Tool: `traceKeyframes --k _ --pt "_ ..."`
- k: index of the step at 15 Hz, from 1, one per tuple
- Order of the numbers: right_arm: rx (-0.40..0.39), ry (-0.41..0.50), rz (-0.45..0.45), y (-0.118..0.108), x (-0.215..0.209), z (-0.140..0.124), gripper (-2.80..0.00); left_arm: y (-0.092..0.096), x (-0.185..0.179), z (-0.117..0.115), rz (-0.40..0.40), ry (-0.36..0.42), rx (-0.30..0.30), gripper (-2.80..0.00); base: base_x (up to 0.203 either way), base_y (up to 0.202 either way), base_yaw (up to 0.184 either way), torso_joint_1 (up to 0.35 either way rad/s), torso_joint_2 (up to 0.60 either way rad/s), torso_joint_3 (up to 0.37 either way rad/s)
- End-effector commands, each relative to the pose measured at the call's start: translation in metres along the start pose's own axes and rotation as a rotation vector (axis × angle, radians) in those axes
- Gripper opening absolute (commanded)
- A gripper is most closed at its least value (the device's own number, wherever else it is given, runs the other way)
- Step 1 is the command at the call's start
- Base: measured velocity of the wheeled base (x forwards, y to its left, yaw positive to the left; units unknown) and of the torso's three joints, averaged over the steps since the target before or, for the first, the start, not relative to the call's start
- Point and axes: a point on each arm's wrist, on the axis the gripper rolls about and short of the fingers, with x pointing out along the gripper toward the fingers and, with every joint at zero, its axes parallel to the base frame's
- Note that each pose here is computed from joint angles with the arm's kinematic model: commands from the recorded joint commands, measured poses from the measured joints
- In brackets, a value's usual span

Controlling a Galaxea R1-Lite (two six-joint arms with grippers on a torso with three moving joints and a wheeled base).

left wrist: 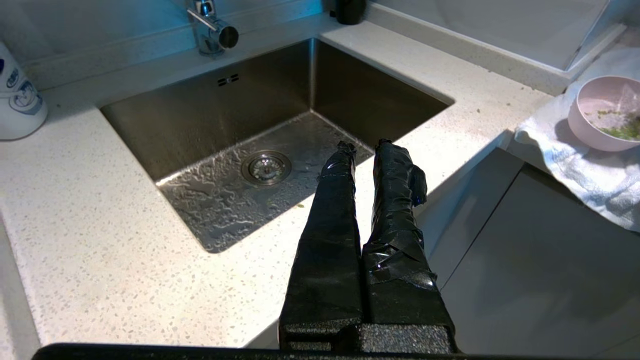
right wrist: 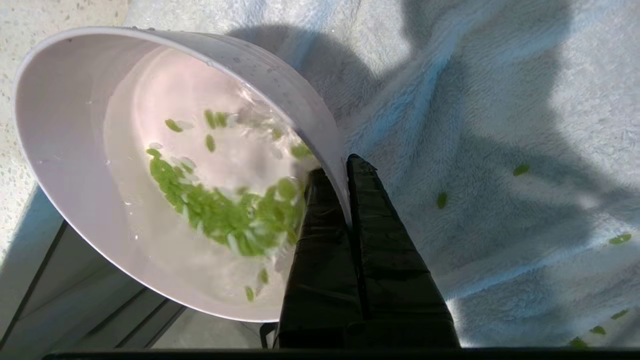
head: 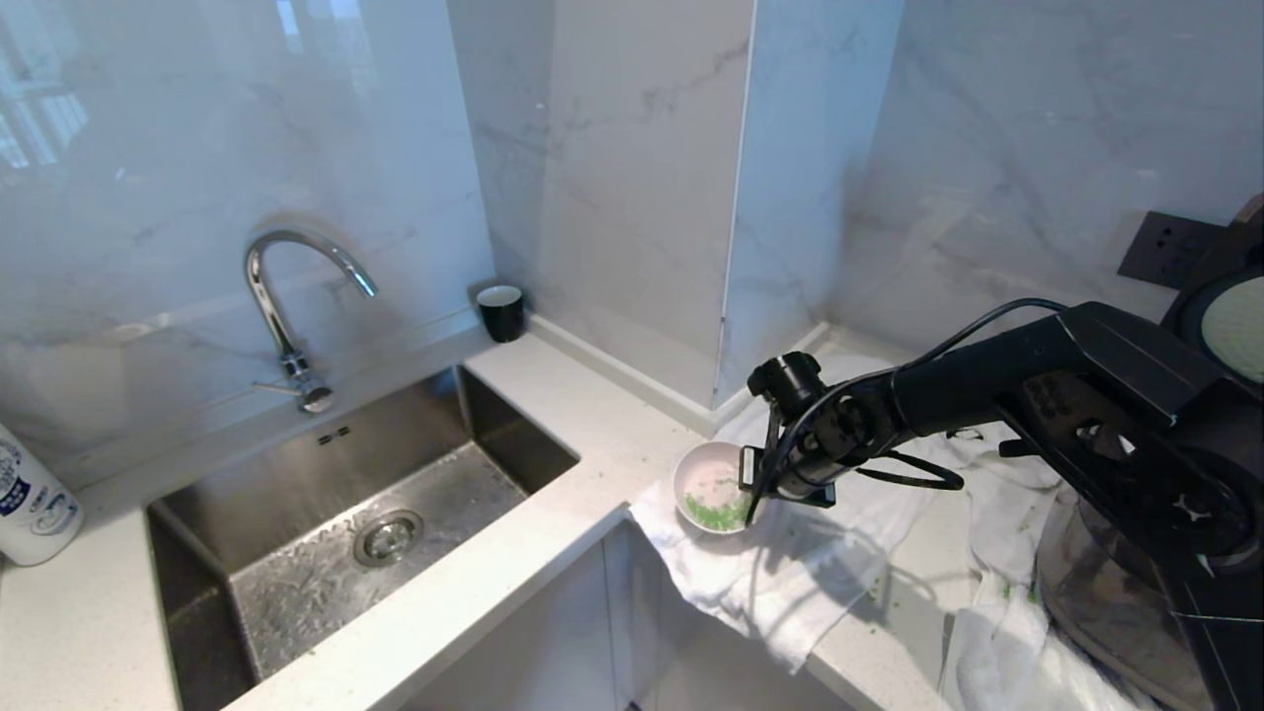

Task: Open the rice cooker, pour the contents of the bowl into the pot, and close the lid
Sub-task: Pick up the bowl on the table

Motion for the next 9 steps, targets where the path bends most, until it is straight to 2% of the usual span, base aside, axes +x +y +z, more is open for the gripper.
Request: traceKeyframes --k 1,9 --pt "0.017 -0.003 -0.002 -0.005 -0.006 0.001 -2.8 0.0 0.0 0.0 0.001 0.0 0.0 -2.8 0.0 0.0 0.0 0.0 0.0 0.0" --pt "0.104 0.064 0.084 -0.029 -0.045 -0.005 -2.8 0.0 0.0 0.0 0.001 0.0 0.0 -2.8 0.0 0.0 0.0 0.0 0.0 0.0"
